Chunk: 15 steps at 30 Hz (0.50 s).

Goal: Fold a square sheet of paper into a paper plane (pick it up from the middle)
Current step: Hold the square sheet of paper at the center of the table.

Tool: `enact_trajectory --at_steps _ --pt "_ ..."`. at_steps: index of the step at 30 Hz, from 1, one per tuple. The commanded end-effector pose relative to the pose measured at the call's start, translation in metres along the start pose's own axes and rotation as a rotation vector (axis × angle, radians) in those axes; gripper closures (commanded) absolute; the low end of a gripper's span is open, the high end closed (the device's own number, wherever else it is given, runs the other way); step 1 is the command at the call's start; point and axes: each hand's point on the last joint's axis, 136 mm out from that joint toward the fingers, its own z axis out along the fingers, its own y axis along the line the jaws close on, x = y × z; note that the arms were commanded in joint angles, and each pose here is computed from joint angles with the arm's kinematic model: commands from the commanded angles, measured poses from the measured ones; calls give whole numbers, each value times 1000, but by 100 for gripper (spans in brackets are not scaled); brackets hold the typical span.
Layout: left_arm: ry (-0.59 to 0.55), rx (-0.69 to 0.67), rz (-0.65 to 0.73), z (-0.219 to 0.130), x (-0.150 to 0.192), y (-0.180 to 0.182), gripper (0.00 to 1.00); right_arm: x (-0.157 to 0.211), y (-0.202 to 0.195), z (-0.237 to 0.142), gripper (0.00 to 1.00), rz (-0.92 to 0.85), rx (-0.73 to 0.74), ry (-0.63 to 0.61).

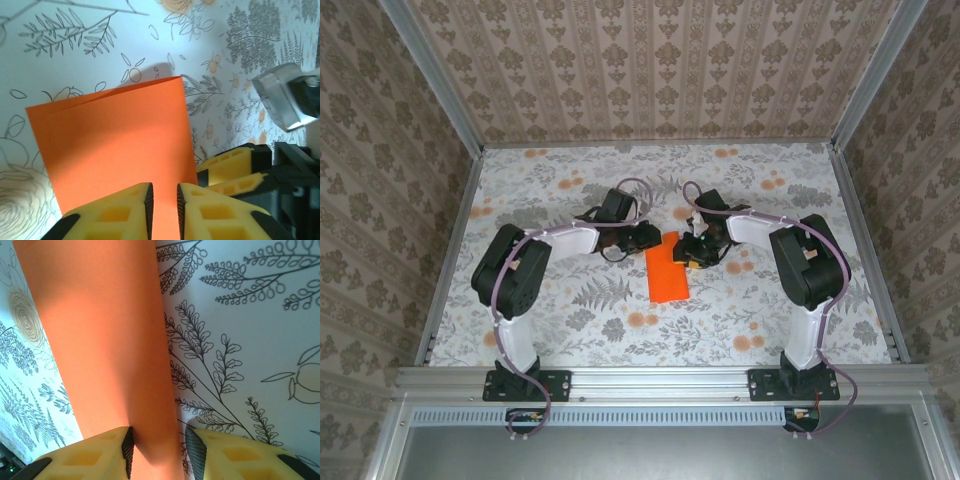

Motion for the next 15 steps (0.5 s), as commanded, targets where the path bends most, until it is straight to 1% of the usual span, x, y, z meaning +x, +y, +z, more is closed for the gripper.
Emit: enact_trajectory --at_steps 1,7,9,12,14,15 --pt "-70 -82 48 -31 -14 3 66 17 -46 34 58 59 179 43" --pt "-185 -240 52 -76 -25 35 46 19 -51 37 54 58 245 40" --pt "-219 -270 43 -90 -28 46 40 21 -54 39 54 53 265 48" --pt "-253 -302 15 -105 -30 62 28 25 -61 42 54 53 296 60" --pt "-264 -321 12 -112 -29 70 19 25 -64 43 53 54 307 64" --pt "-267 -332 22 -114 -27 72 12 26 -65 44 53 55 315 66"
